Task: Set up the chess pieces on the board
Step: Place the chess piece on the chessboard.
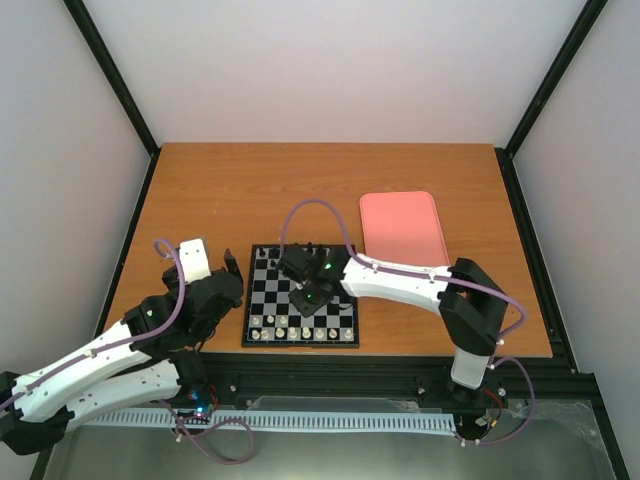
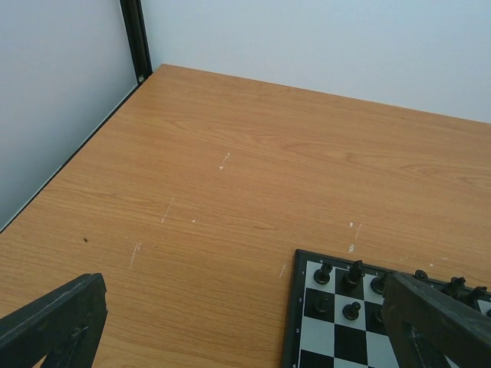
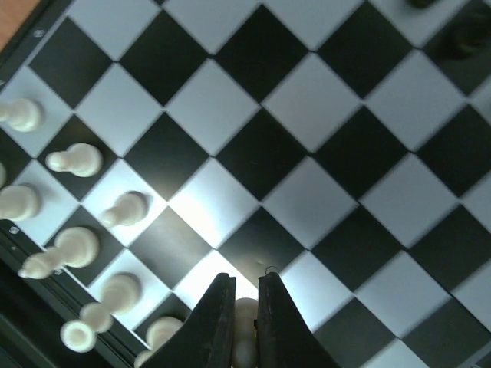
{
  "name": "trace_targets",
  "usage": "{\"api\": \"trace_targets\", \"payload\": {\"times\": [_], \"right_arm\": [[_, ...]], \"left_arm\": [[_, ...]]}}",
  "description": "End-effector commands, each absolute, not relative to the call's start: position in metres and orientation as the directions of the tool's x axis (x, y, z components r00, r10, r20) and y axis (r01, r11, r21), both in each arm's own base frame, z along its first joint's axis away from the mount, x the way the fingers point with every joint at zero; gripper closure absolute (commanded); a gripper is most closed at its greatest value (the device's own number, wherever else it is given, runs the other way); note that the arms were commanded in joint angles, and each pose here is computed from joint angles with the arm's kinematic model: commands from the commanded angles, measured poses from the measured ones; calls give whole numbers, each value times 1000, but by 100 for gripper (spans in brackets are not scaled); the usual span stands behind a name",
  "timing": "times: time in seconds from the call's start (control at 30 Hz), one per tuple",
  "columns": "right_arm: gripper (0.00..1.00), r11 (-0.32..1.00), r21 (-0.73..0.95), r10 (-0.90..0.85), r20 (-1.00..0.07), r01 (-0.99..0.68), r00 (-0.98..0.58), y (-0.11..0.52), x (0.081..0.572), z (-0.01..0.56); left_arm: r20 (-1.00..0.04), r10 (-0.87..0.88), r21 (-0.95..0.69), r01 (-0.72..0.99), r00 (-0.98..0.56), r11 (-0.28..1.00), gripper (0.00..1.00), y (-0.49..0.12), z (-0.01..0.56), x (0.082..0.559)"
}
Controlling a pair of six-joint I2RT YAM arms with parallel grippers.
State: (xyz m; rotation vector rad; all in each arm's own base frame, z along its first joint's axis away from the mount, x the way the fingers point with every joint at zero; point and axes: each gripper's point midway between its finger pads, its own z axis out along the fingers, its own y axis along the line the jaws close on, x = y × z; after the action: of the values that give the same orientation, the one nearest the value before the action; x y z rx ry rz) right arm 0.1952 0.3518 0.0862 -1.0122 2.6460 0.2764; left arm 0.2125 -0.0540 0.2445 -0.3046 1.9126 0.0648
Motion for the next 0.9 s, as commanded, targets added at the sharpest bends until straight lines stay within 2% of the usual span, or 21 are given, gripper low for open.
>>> {"api": "trace_targets", "payload": {"times": [0.0,0.33,0.87], "right_arm": [[95,697,90,-650,-340,-711,-680,380,183,85],[95,678,103,-680,-287,-728,-675,394,174,64],[94,661,119,-698,-264,-741,-665,401,163,55]], "left_arm": [[-934,-196,-118,-260,-300,958,0,-51,254,214],[-932,-205,-128,-259,-297,957,0,-49,254,212],[-932,-211,-134,-260,-295,956,0,-48,255,212]]}}
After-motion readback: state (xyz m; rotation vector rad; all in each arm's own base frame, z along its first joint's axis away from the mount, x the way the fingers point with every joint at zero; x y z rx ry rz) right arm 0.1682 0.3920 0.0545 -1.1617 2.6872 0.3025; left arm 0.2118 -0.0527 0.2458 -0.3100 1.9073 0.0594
